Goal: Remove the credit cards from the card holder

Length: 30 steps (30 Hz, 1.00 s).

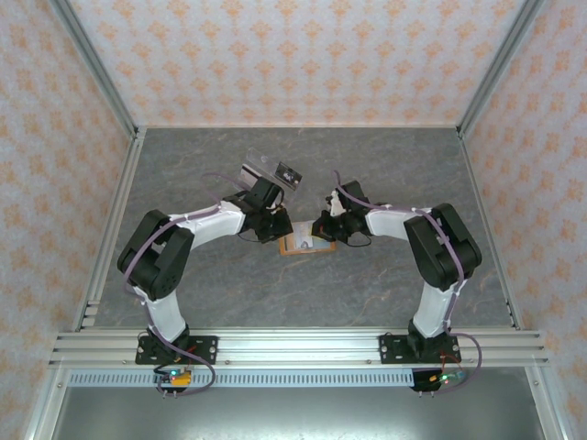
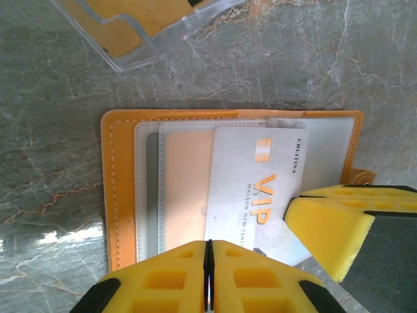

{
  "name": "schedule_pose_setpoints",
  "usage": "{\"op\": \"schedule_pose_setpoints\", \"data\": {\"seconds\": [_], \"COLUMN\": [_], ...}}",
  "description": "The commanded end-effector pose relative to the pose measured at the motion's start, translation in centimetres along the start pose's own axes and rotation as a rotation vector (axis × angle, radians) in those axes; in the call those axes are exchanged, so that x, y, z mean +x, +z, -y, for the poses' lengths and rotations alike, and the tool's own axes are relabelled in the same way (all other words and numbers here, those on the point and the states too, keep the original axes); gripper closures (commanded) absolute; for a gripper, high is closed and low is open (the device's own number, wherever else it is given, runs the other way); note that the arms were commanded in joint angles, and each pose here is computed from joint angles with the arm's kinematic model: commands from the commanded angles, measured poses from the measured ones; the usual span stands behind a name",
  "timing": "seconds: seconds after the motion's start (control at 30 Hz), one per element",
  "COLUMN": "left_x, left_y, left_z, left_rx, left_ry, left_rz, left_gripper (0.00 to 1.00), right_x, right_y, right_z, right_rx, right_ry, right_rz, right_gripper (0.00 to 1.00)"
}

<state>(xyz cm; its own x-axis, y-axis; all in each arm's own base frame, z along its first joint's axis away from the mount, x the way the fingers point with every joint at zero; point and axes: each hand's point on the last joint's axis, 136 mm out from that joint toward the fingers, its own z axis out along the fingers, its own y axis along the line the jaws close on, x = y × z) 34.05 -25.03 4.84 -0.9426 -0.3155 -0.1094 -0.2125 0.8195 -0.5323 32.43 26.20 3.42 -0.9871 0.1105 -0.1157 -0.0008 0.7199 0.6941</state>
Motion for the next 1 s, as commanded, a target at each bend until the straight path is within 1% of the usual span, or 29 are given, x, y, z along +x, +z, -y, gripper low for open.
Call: {"op": "schedule_pose_setpoints", "data": {"seconds": [0.0, 0.1, 0.2, 0.4, 0.5, 0.57, 0.67, 0.73, 0.83, 0.9, 0.97], "left_x": [0.3, 0.6, 1.1, 1.3, 1.2, 1.2, 1.0, 0.9, 0.7, 0.4, -0.1], "left_y": [1.1, 2.1, 2.6, 2.4, 2.3, 2.2, 1.8, 1.6, 1.2, 0.7, -0.2], "left_z": [0.2, -0.6, -1.5, -2.6, -2.7, -2.8, -2.7, -2.5, -2.0, -1.4, -0.5], "left_rx": [-0.001, -0.022, -0.046, -0.093, -0.099, -0.108, -0.112, -0.105, -0.091, -0.074, -0.052], "left_ry": [0.012, 0.001, -0.003, -0.003, -0.003, -0.003, -0.001, 0.001, 0.008, 0.016, 0.027], "left_rz": [-0.023, -0.042, -0.059, -0.055, -0.054, -0.049, -0.036, -0.032, -0.025, -0.010, 0.016], "left_gripper": [0.91, 0.92, 0.94, 0.94, 0.94, 0.94, 0.94, 0.94, 0.93, 0.91, 0.88], "right_x": [-0.1, -0.1, 0.0, 0.0, -0.1, -0.3, -0.6, -0.9, -1.4, -1.5, -1.8], "right_y": [0.3, 0.4, 0.7, 1.2, 1.2, 1.0, 0.2, -0.7, -2.4, -3.4, -4.3], "right_z": [0.5, 0.5, 0.6, 0.3, 0.1, 0.3, 0.9, 1.2, 1.3, 0.7, -0.4], "right_rx": [0.017, 0.012, 0.011, -0.018, -0.027, -0.008, 0.045, 0.074, 0.074, 0.059, 0.030], "right_ry": [-0.006, 0.000, 0.007, 0.012, 0.009, 0.010, 0.001, -0.013, -0.035, -0.064, -0.095], "right_rz": [-0.010, -0.013, -0.021, -0.043, -0.043, -0.030, 0.012, 0.050, 0.114, 0.145, 0.172], "right_gripper": [0.91, 0.82, 0.77, 0.74, 0.79, 0.88, 0.96, 0.98, 1.00, 1.00, 1.00]}}
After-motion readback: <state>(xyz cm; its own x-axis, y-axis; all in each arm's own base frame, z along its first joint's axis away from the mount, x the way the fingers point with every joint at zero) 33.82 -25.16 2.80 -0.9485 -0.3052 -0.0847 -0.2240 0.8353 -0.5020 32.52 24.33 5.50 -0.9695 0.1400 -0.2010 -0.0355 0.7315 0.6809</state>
